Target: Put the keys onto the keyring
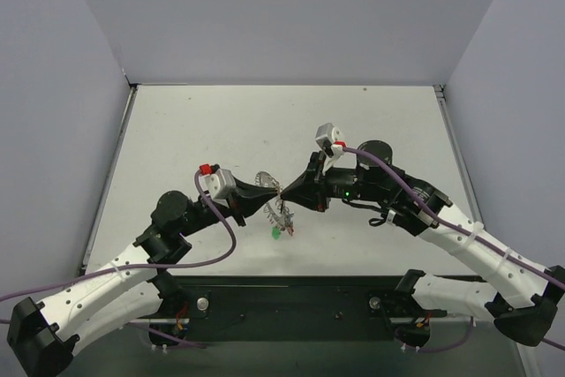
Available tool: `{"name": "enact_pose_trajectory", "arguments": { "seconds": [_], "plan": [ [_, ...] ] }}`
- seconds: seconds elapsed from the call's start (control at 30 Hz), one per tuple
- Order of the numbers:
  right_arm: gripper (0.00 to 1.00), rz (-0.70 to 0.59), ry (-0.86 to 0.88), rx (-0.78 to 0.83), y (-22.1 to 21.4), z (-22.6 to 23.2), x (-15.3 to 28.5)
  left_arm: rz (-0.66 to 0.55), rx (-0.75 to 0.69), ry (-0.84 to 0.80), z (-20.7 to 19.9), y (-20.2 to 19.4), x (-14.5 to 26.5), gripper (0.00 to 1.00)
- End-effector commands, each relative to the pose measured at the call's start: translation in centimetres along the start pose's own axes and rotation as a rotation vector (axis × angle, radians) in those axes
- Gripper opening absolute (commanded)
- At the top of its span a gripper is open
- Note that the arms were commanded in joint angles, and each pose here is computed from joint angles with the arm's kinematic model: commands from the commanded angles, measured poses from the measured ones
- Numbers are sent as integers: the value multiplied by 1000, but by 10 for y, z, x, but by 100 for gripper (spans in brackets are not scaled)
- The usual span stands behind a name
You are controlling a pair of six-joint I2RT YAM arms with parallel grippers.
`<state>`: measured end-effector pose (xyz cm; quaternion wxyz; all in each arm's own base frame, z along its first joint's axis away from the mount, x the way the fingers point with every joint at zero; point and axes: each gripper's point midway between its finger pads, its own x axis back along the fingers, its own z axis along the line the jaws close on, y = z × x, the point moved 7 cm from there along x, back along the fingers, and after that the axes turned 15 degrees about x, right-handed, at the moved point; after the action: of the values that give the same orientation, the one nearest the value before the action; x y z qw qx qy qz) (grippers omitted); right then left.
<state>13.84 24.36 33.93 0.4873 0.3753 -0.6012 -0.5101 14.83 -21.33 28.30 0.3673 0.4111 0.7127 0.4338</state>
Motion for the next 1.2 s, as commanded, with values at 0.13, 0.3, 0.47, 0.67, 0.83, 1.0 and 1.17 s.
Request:
{"name": "enact_pose_trajectory", "arguments": {
  "seconds": [0.13,0.3,0.47,0.67,0.83,1.0,1.17],
  "plan": [
    [0,-64,28,21,20,-5,-7,-179,-76,-157,-28,39,3,0],
    [0,-70,6,22,22,-9,-4,-165,-71,-195,-32,39,2,0],
    [0,-75,-6,21,22,-10,-1,-154,-68,-212,-34,39,1,0],
    [0,-101,0,37,32,-4,11,-177,-81,-109,-25,43,5,0],
    [0,-81,-26,67,38,-4,22,-176,-95,-88,-24,44,8,0],
    [0,-33,-59,101,31,-9,25,-167,-102,-120,-29,46,8,0],
    [0,-19,-71,120,27,-13,30,-155,-101,-142,-31,46,8,0]
  ]
}}
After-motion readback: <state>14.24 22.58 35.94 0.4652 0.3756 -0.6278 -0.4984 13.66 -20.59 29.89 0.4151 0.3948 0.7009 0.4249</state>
